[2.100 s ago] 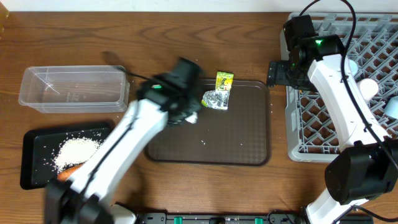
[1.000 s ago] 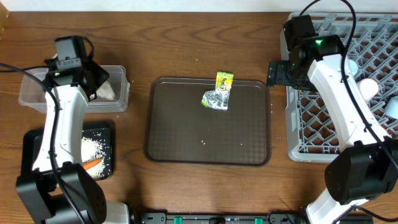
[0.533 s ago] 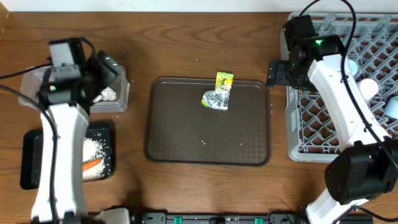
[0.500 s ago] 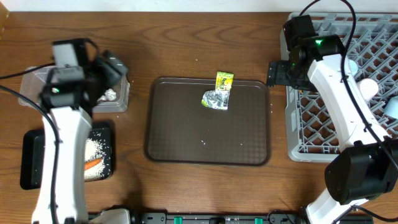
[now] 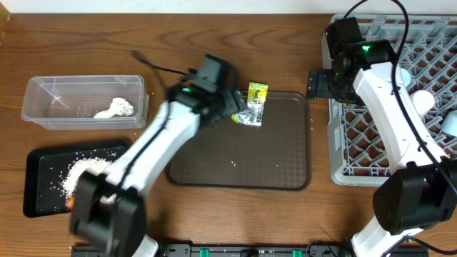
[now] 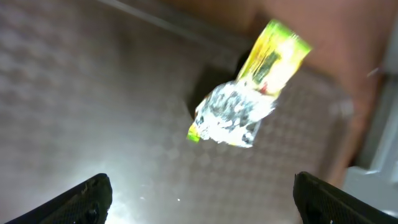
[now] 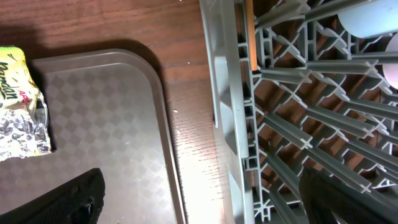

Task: Sort waste into correct bins and load items into the dishwasher rack
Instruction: 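Reach the left gripper to the foil snack wrapper and grasp it, then carry the foil wrapper left and drop it into the clear container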

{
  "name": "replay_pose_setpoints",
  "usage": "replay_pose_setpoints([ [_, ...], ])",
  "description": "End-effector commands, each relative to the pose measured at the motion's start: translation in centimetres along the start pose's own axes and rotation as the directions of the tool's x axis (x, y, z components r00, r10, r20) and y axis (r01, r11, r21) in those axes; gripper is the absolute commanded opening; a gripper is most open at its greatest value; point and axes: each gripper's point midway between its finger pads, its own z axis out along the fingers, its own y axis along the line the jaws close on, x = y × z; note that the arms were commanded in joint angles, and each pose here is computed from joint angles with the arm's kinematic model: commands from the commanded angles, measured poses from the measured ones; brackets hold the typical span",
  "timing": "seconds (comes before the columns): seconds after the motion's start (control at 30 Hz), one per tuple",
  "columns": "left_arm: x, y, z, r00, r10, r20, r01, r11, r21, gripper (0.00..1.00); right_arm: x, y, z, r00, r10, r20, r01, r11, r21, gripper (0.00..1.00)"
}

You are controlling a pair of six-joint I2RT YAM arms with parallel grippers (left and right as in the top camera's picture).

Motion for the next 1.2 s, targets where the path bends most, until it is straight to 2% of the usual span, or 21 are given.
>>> replay_pose_setpoints([
  [0.0,0.6,0.6,2.7,0.997,0.079,-0.023,-0.080,0.995,-0.059,0.95,-0.1,-0.2,-0.8,1.000,0.001,0.019,-0.001,1.000,-0.004,0.99],
  [0.17,0.3,2.3,5.2,0.996,0.089,-0.017,-0.091,0.985,-0.144,0.95,-0.1,-0.2,-0.8,1.000,0.001,0.019,-0.001,1.000,-0.004,0.99],
  [0.47,0.9,0.8,8.3,0.990,0.136,-0.028,-0.138,0.986,-0.096,0.95,-0.1,-0.2,-0.8,1.000,0.001,0.019,-0.001,1.000,-0.004,0.99],
  [0.57,1.2,0.4,9.0,0.988,0.149,-0.029,-0.151,0.985,-0.088,0.91,-0.2,-0.4,-0.7,1.000,0.006,0.019,-0.006,1.000,-0.002,0.99],
  [0.67,1.5,0.2,9.3,0.986,0.165,-0.034,-0.167,0.982,-0.086,0.70,0.0,0.2,-0.8,1.000,-0.009,0.020,0.009,1.000,-0.006,0.99],
  [0.9,1.5,0.2,9.3,0.983,0.183,-0.033,-0.185,0.979,-0.089,0.34,0.0,0.2,-0.8,1.000,-0.011,0.020,0.011,1.000,-0.007,0.99],
  [0.97,1.4,0.2,9.1,0.983,0.183,-0.030,-0.185,0.979,-0.086,0.19,0.1,0.3,-0.8,1.000,-0.012,0.020,0.012,1.000,-0.007,0.99],
  [1.0,1.3,0.0,8.9,0.983,0.184,-0.024,-0.185,0.979,-0.081,0.08,0.1,0.4,-0.9,1.000,-0.015,0.020,0.015,1.000,-0.008,0.99],
  [1.17,-1.2,-0.2,5.3,0.984,0.163,0.069,-0.158,0.985,-0.074,0.06,0.1,0.5,-0.9,1.000,-0.018,0.020,0.018,1.000,-0.008,0.99],
])
